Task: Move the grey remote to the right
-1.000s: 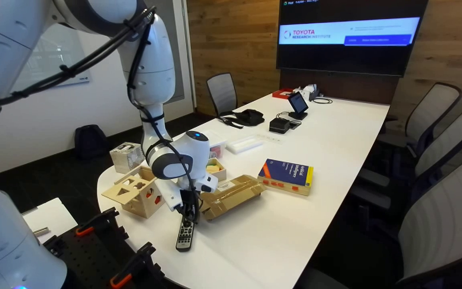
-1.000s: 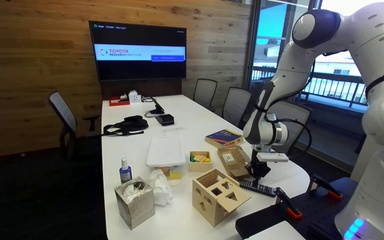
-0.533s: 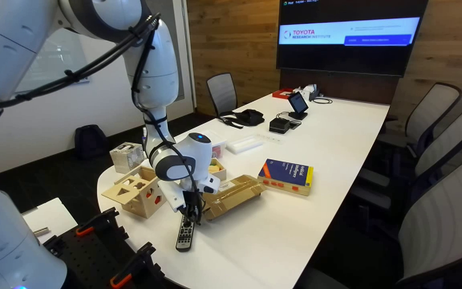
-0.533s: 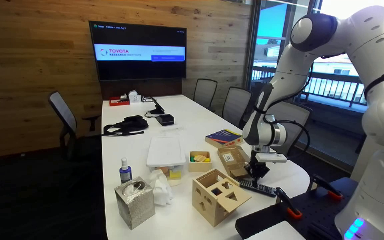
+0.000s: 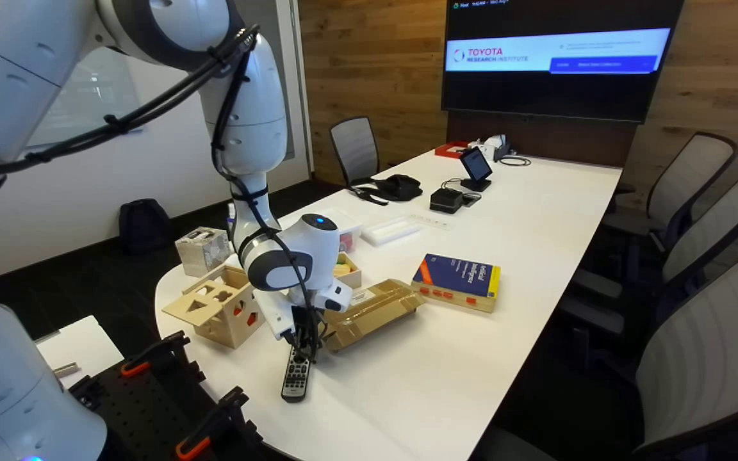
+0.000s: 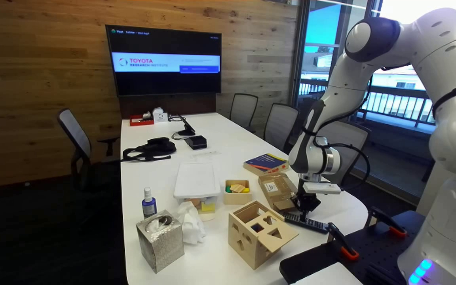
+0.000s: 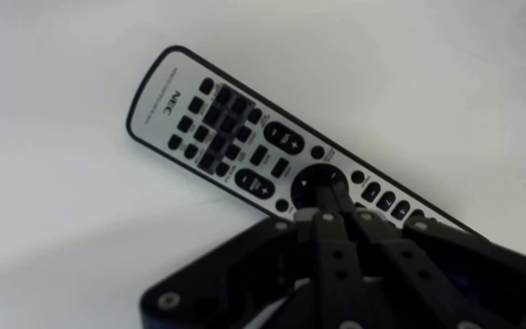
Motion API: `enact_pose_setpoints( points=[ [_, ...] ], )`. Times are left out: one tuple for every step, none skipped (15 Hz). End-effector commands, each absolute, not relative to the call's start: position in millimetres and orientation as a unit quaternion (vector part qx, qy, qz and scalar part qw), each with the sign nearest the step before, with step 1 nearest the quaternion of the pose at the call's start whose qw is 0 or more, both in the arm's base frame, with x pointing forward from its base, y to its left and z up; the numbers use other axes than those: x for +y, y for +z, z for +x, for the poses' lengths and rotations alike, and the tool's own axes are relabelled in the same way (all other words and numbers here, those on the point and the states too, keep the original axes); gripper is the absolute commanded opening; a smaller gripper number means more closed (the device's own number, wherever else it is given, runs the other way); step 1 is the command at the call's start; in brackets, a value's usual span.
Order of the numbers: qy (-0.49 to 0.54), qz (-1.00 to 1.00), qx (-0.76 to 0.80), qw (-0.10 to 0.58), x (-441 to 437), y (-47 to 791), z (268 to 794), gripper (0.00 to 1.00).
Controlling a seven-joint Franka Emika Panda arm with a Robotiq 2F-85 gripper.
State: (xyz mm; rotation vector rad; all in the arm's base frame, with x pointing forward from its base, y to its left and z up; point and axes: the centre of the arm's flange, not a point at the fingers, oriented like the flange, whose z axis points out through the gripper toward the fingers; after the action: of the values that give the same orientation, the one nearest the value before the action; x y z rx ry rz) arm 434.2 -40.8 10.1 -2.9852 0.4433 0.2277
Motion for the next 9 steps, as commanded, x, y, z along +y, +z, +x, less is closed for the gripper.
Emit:
enact_pose_setpoints(
  points=[
    [0.060,-0.982,0.170,0.050,-34.2,-7.1,425.4,0.00],
    [0.057,-0.982,0.176,0.050,-32.5,-10.9,423.9,0.00],
    [0.058,-0.981,0.179,0.049,-31.2,-13.6,422.3,0.00],
    [0.056,-0.979,0.187,0.050,-29.8,-15.9,420.1,0.00],
    [0.053,-0.979,0.189,0.049,-28.9,-16.8,418.1,0.00],
    [0.052,-0.978,0.196,0.048,-28.1,-17.6,416.4,0.00],
    [0.050,-0.977,0.202,0.046,-28.2,-18.4,415.1,0.00],
    [0.049,-0.977,0.205,0.044,-28.7,-18.7,414.6,0.00],
    [0.050,-0.976,0.206,0.044,-30.8,-18.9,414.9,0.00]
  ],
)
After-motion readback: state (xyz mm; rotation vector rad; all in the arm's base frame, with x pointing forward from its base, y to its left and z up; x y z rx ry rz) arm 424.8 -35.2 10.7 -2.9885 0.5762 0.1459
